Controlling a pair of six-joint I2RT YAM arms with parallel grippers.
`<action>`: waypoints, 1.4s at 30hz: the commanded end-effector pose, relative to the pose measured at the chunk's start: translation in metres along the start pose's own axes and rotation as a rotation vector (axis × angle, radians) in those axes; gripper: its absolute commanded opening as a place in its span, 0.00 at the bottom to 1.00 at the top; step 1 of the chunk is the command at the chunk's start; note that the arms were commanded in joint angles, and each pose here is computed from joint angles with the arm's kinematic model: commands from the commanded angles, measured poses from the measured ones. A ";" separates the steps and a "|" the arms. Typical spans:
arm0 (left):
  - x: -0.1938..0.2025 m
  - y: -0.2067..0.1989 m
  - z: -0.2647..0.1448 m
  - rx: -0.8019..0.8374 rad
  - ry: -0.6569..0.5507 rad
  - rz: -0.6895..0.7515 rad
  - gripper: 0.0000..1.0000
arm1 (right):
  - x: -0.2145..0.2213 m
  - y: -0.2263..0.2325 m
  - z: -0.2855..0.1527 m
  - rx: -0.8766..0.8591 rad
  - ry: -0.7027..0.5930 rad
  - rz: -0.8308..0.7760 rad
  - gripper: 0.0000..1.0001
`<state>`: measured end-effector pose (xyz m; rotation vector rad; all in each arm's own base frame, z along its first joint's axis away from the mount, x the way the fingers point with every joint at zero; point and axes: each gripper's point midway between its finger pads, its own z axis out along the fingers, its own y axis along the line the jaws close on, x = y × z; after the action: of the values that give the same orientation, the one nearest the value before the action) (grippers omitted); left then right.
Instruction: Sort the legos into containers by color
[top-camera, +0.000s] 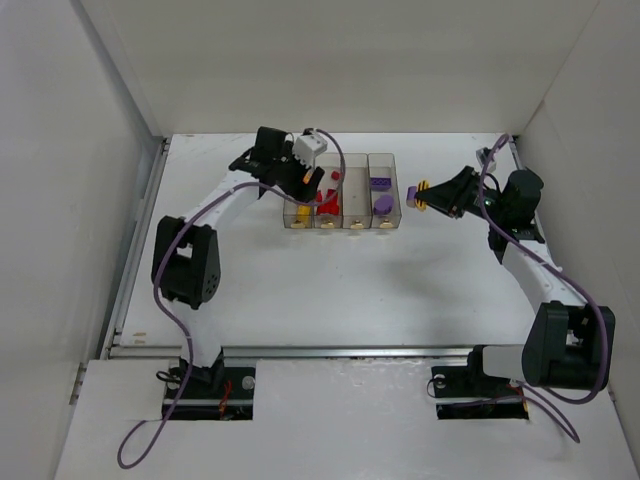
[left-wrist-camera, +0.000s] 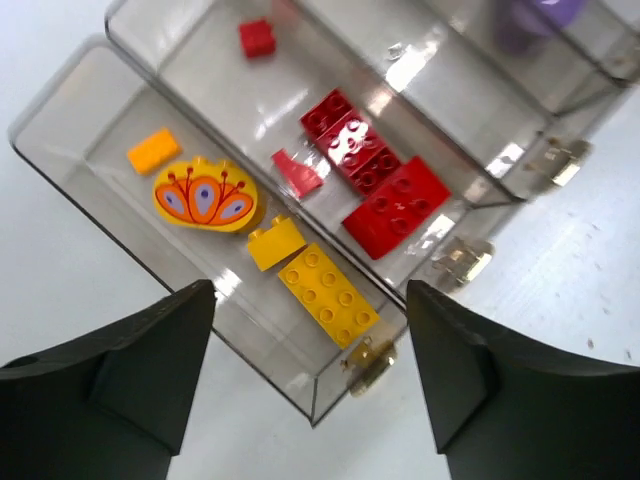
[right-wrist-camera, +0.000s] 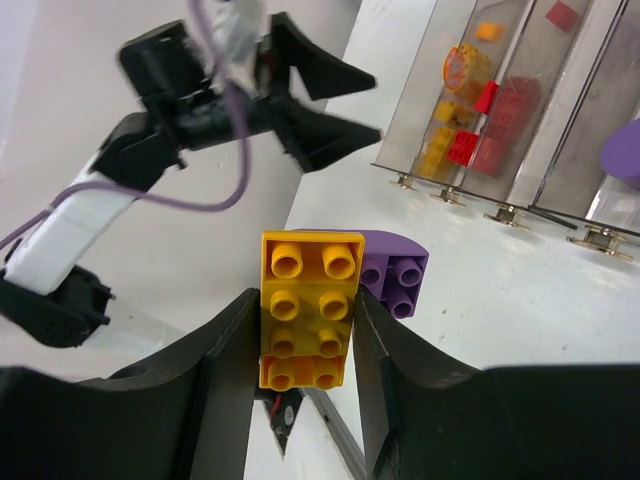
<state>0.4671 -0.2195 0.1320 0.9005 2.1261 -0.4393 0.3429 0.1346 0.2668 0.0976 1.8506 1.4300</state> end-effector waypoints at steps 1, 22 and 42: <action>-0.063 -0.030 -0.064 0.044 -0.177 0.322 0.75 | -0.019 0.024 -0.004 -0.036 -0.041 -0.107 0.00; -0.096 -0.225 -0.114 0.510 -0.454 1.021 1.00 | 0.025 0.073 0.048 -0.156 0.096 -0.146 0.00; -0.131 -0.199 -0.096 0.222 -0.480 0.889 1.00 | 0.045 0.079 0.057 -0.177 0.146 -0.143 0.00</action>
<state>0.3228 -0.3642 0.2737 1.6503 1.1281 -0.4336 0.3199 0.2253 0.2916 -0.1498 1.8494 1.5225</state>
